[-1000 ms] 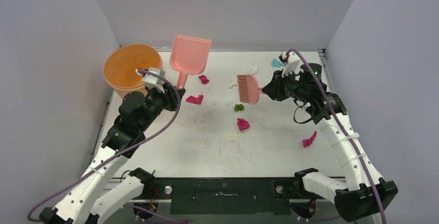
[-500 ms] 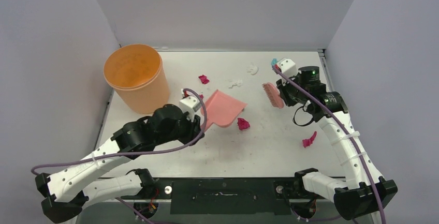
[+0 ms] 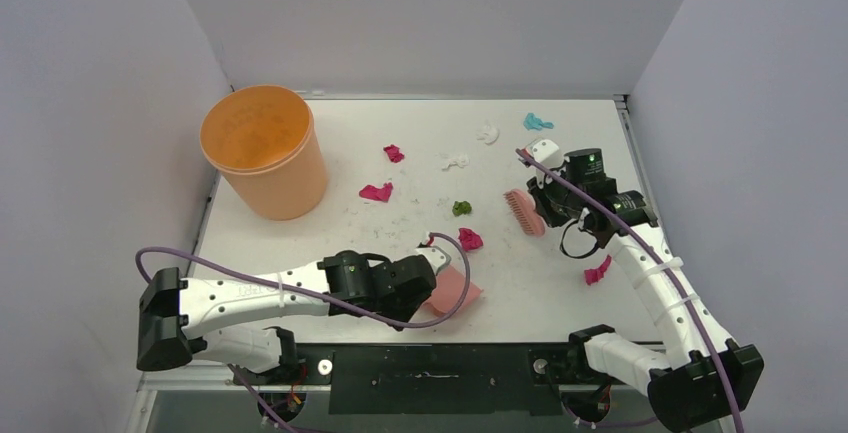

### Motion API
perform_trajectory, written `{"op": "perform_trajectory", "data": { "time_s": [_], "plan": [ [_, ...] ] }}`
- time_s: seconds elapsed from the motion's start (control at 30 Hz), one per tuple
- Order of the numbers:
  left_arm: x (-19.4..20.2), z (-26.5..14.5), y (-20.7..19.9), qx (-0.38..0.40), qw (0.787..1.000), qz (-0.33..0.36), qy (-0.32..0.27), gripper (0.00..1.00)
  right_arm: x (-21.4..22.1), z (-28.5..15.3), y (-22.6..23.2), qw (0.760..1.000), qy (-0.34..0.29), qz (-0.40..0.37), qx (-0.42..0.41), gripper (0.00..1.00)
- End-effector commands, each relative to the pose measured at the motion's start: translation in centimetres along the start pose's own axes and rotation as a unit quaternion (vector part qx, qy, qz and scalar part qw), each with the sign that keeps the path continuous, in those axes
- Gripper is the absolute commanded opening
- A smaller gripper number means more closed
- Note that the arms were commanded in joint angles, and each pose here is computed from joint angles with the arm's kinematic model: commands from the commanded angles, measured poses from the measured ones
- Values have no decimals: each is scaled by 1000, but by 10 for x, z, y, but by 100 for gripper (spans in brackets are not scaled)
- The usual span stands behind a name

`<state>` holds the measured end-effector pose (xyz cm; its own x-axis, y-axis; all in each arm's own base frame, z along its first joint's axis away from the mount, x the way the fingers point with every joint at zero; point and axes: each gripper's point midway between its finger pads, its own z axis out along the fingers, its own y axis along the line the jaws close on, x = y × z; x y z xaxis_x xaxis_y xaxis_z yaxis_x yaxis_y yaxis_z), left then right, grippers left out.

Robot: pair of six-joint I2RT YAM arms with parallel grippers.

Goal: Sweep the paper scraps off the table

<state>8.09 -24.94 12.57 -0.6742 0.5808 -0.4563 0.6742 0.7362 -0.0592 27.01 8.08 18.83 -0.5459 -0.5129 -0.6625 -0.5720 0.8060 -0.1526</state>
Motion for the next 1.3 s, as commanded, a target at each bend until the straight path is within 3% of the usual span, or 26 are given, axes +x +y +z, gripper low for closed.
{"op": "perform_trajectory", "data": {
  "time_s": [0.0,0.43,0.63,0.9,1.07,1.27],
  "plan": [
    [-11,12,-10,6,999,-40,-31,0,-22,2,15,999,-43,-9,-8,5],
    [-5,54,-9,-19,997,-67,-30,0,-21,34,45,997,9,-61,-43,5],
    [-10,61,-11,-23,997,-66,-35,0,-19,37,95,982,19,-40,-184,5],
    [-25,72,-6,-48,995,-63,-55,0,-27,-13,134,944,27,-63,-324,5],
    [-34,69,-1,-54,991,-81,-95,0,-57,-22,106,964,-10,-89,-251,5],
    [-35,52,12,-58,982,-114,-136,0,-96,-3,42,987,-48,-132,-79,5]
  ]
}}
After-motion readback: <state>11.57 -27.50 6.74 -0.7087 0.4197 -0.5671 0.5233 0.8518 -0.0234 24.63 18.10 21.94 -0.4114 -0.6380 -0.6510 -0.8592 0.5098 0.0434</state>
